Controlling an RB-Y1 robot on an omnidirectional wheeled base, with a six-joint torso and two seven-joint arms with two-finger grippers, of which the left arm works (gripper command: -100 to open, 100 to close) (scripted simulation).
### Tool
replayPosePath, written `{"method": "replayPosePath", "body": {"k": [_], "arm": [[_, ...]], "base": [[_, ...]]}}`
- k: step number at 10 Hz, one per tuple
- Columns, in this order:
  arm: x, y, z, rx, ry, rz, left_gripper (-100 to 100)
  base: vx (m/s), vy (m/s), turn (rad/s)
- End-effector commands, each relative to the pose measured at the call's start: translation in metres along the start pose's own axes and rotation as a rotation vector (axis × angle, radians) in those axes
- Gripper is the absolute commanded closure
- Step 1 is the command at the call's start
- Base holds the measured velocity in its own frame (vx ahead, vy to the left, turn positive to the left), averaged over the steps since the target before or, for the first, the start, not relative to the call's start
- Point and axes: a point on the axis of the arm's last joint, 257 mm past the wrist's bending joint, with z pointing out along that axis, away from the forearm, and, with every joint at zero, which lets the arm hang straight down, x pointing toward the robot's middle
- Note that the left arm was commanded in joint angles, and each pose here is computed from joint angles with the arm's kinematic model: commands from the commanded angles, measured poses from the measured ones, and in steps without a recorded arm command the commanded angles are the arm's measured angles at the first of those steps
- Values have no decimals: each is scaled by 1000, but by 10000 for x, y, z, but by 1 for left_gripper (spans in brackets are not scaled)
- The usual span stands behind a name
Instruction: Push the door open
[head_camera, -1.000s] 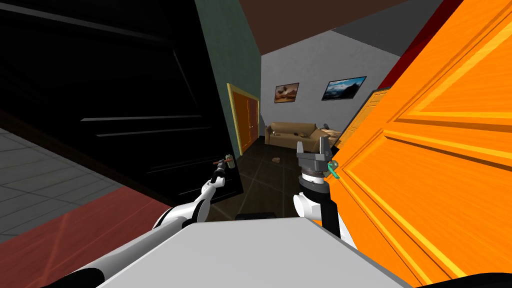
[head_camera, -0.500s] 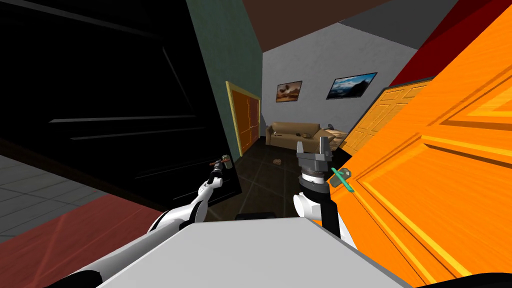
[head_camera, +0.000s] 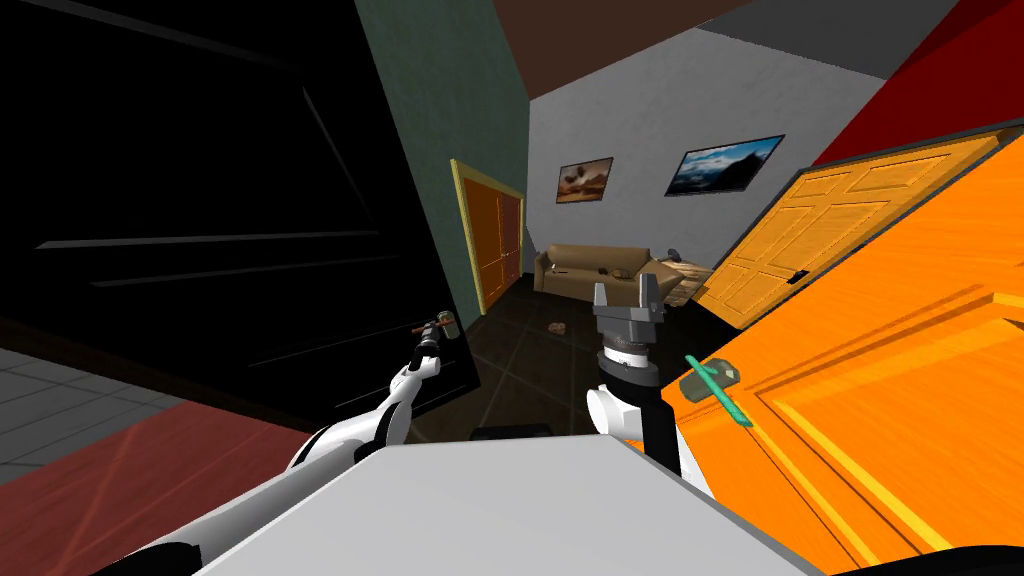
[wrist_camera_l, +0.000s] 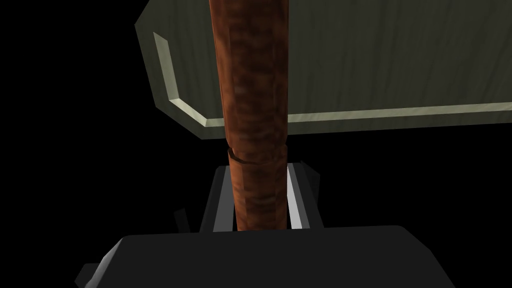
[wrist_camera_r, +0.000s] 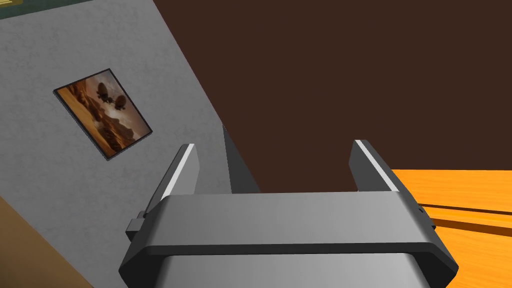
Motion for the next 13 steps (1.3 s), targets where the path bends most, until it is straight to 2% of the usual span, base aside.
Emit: {"method": "replayPosePath", "body": {"k": [1, 2, 3, 4, 5, 10, 12, 13], "arm": [[-211, -21, 14, 1, -34, 6, 100], [-211, -21, 14, 1, -34, 6, 100], [-336, -26, 8, 2, -56, 5, 100], [-334, -53, 16, 7, -55, 6, 100], [-455, -31, 0, 3, -76, 5, 100], [-797, -52, -33, 6, -135, 5, 100], [-903, -60, -46, 7, -154, 5, 100], [-864, -18, -71, -2, -148, 5, 100]], "base": [[139, -68, 57], [128, -61, 57], [145, -63, 38], [144, -59, 48], [166, -71, 88], [195, -82, 66], [202, -82, 70], [88, -18, 40]]}}
